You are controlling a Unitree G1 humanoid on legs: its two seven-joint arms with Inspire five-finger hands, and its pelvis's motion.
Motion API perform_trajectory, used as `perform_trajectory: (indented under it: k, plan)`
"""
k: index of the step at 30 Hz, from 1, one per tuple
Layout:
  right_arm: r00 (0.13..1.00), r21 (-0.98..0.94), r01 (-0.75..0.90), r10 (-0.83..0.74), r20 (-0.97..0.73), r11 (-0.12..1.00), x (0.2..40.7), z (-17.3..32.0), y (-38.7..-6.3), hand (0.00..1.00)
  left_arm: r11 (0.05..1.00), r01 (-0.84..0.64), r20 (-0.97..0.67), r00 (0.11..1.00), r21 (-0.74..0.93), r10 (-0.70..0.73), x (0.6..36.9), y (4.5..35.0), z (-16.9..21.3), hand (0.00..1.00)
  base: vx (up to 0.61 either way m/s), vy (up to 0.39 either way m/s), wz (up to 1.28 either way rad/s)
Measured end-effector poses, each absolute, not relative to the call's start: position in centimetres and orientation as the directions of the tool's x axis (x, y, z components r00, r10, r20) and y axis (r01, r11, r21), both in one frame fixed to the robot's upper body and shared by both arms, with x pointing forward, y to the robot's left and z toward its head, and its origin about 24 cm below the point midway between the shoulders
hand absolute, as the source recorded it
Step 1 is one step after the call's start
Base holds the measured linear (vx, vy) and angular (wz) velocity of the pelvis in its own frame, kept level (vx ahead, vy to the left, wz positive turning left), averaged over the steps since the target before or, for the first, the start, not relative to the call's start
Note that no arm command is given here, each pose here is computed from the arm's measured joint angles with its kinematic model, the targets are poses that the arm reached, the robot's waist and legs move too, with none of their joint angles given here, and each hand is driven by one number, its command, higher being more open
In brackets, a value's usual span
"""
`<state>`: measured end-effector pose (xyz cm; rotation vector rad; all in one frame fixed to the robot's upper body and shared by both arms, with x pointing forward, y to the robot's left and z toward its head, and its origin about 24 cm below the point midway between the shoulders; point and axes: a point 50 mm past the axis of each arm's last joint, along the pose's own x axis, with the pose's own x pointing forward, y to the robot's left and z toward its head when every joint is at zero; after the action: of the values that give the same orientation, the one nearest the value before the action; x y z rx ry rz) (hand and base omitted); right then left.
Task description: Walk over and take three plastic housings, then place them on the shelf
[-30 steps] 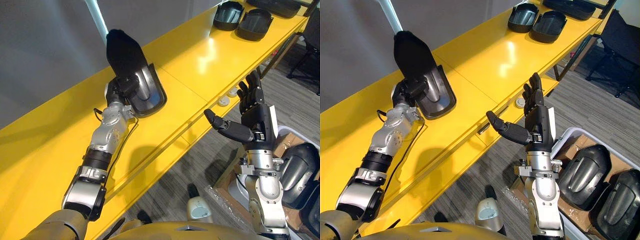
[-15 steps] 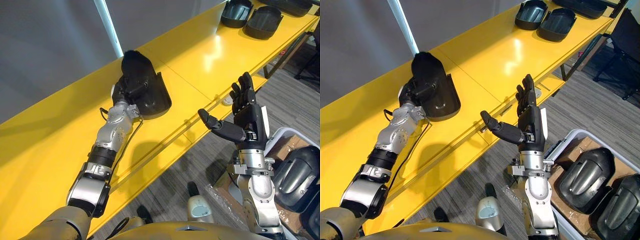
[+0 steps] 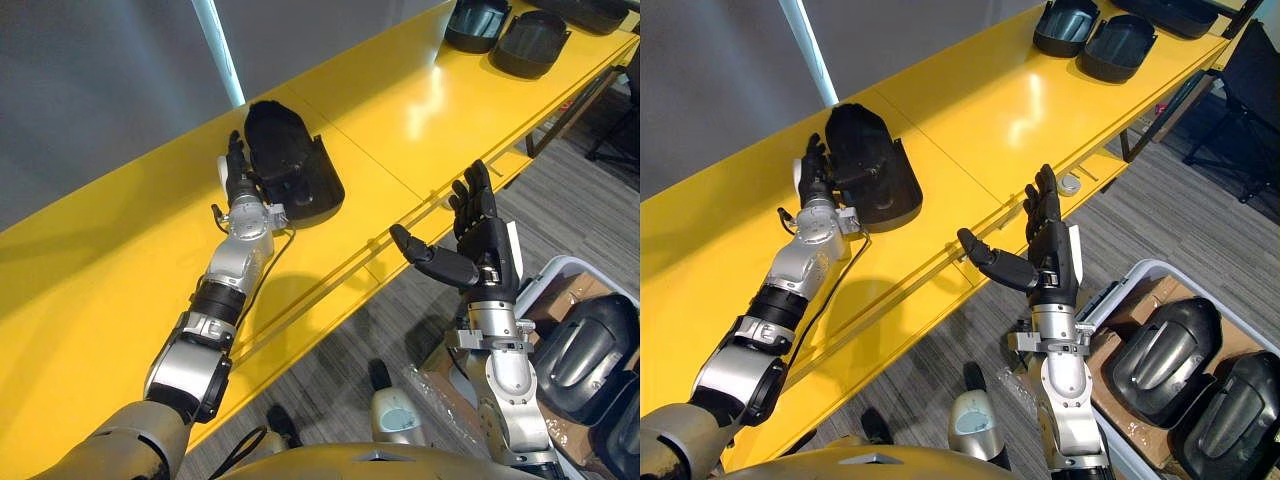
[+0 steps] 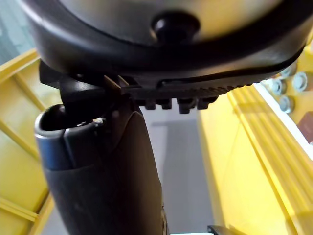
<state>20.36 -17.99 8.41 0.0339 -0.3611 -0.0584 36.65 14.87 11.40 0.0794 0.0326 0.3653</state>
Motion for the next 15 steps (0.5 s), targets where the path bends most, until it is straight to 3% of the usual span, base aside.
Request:
perform_trajectory:
  k: [10, 13, 15]
  plan:
    - [0.941, 0.080, -0.034, 0.005, 0.337, 0.996, 20.4, 8.1, -16.3, 1.00, 0.868, -0.451, 0.027, 0.890, 0.206, 0.456, 36.5, 15.9, 11.6, 1.00, 0.00, -0.004, 0.01]
    - [0.941, 0.076, -0.049, 0.021, 0.337, 0.996, 20.3, 8.1, -16.1, 1.00, 0.878, -0.449, 0.034, 0.893, 0.167, 0.450, 36.4, 15.9, 11.8, 1.00, 0.00, 0.000, 0.00]
    - [0.941, 0.073, -0.078, 0.049, 0.336, 0.994, 20.3, 8.0, -15.7, 1.00, 0.904, -0.424, 0.035, 0.905, 0.056, 0.423, 35.7, 15.8, 11.7, 1.00, -0.01, 0.000, 0.05]
